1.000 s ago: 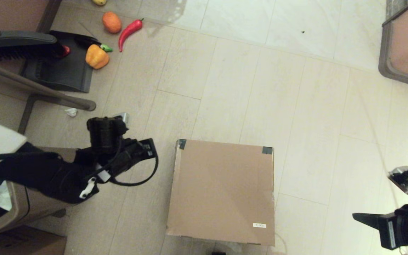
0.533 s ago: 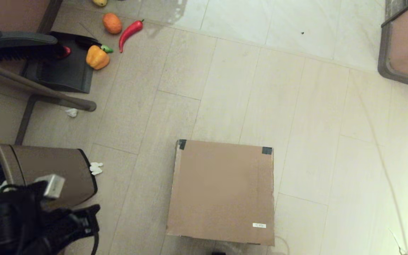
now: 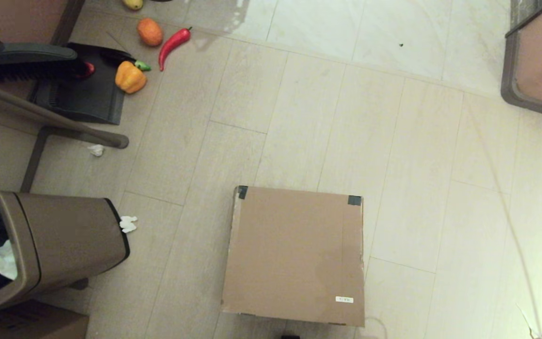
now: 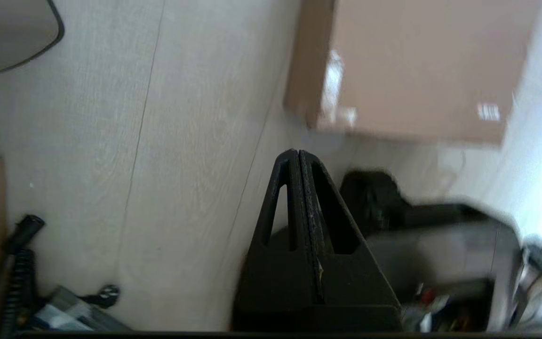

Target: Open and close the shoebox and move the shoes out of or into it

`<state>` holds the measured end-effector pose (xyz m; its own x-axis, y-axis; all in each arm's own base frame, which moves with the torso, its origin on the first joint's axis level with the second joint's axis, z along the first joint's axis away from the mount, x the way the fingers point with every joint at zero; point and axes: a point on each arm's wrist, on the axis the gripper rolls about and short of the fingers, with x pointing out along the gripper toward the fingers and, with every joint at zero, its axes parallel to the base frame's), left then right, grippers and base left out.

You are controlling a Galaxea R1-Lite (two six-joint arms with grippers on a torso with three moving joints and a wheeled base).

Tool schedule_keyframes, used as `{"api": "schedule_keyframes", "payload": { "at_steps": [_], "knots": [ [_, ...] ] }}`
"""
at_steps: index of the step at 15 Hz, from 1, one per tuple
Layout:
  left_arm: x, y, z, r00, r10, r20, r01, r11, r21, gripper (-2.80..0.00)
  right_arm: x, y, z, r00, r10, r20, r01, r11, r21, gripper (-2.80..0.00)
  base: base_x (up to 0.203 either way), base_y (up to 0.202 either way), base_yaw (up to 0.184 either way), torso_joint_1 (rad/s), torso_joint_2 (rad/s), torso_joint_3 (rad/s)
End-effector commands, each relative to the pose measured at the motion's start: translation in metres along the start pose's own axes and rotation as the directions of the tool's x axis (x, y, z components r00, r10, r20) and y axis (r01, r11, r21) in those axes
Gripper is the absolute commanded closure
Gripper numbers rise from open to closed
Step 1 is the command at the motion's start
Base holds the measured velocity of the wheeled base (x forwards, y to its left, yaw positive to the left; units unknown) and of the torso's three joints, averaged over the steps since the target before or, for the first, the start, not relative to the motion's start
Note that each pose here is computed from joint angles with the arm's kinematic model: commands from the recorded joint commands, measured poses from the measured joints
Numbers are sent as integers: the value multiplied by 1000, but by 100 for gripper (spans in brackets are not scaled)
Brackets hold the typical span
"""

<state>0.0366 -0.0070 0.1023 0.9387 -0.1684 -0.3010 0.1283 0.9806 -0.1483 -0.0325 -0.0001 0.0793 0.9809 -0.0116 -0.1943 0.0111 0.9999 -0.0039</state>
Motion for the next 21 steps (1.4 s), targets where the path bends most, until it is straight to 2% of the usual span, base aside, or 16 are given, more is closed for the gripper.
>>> {"api": "schedule_keyframes", "payload": {
  "at_steps": [1, 3, 4, 5, 7, 10, 13, 21],
  "knots": [
    [-28, 4, -19, 992, -24, 125, 23, 1000, 15, 0, -1, 0, -3, 1000, -2, 13, 2, 1000, 1, 0, 0, 0, 0, 0, 0, 0],
    [-31, 5, -33, 999, 21, 46, -23, 999, 35, 0, -1, 0, -3, 1000, -2, 13, 2, 1000, 1, 0, 0, 0, 0, 0, 0, 0],
    [-31, 6, -37, 997, 82, 11, -82, 996, 27, 0, -1, 0, -3, 1000, -2, 13, 2, 1000, -1, 0, 0, 0, 0, 0, 0, 0],
    [-31, 5, -38, 990, 139, 1, -139, 990, 13, 0, -1, 0, -3, 1000, -2, 13, 2, 1000, -2, 0, 0, 0, 0, 0, 0, 0],
    [-32, 5, -40, 984, 176, 0, -176, 984, 8, 0, -1, 0, -3, 1000, 2, 13, -2, 1000, -11, 0, 0, 0, 0, 0, 0, 0],
    [-38, 4, -43, 983, 154, 95, -156, 988, 14, 0, -1, 0, -3, 1000, -2, 11, 2, 1000, -2, 0, 0, 0, 0, 0, 0, 0],
    [-47, 3, -49, 962, 126, 240, -135, 991, 21, 0, -1, 0, -3, 1000, 4, 13, -4, 1000, -11, 0, 0, 0, 0, 0, 0, 0],
    [-48, 4, -50, 958, 127, 258, -131, 991, -1, 0, -1, 0, -3, 1000, -4, 13, 4, 1000, -6, 0, 0, 0, 0, 0, 0, 0]
  ]
}}
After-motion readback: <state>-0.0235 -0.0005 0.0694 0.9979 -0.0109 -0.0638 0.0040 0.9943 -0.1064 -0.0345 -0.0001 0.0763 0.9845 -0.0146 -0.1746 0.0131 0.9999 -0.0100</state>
